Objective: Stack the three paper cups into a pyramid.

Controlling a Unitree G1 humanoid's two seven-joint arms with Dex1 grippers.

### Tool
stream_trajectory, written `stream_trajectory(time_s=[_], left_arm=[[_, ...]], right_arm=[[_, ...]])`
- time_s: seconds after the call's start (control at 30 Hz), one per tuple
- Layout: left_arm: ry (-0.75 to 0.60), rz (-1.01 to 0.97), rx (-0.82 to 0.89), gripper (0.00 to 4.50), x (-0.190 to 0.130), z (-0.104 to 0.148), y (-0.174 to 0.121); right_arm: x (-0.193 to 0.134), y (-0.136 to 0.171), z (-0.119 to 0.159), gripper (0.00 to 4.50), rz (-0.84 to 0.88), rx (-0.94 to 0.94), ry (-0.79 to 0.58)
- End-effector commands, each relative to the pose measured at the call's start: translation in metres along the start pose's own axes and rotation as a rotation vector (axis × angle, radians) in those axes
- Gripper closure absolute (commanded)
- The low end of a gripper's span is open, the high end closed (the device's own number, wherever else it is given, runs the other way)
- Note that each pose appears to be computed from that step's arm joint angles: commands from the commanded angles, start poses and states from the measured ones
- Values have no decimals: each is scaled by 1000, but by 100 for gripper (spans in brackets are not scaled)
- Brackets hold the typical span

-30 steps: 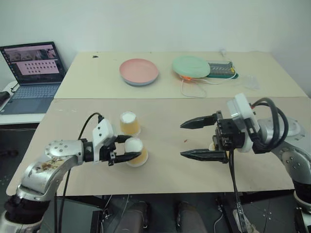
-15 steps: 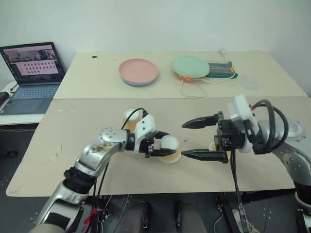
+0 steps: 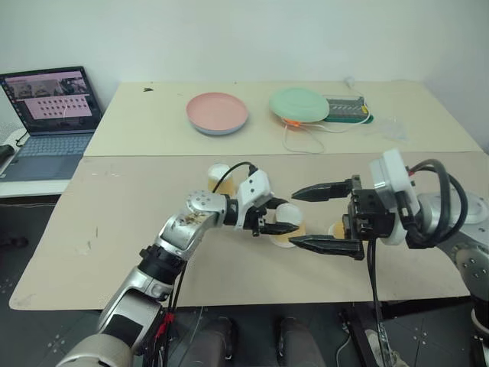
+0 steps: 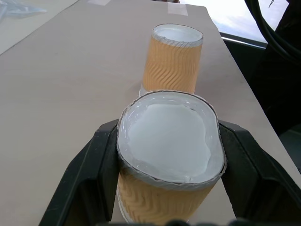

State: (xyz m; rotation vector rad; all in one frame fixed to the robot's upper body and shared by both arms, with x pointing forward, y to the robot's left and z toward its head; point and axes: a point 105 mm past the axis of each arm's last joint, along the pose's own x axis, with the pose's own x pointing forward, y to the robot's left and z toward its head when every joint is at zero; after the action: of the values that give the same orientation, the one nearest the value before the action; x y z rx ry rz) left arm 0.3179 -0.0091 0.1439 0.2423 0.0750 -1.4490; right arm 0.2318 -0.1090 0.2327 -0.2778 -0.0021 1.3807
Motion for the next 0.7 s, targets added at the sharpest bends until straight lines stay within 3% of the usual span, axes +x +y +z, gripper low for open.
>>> stream_trajectory(time_s=[0.03, 0.13, 0.17, 0.37, 0.57, 0.7], left_arm=[[0, -12, 43, 149, 1, 5, 0], [3, -10, 53, 24, -2, 5, 0], [4, -6, 63, 5, -3, 6, 0], [-26, 26, 100, 5, -17, 25, 1], [-160, 162, 171, 5, -60, 86, 1], [-230, 284, 162, 5, -86, 111, 1]], right_arm=[[-2, 3, 11, 0, -3, -52, -13], [-2, 3, 11, 0, -4, -53, -14], [-1, 2, 11, 0, -4, -53, -15], [0, 1, 9, 0, -2, -54, -15], [1, -1, 9, 0, -8, -55, -20], [1, -2, 8, 0, -13, -55, -21]])
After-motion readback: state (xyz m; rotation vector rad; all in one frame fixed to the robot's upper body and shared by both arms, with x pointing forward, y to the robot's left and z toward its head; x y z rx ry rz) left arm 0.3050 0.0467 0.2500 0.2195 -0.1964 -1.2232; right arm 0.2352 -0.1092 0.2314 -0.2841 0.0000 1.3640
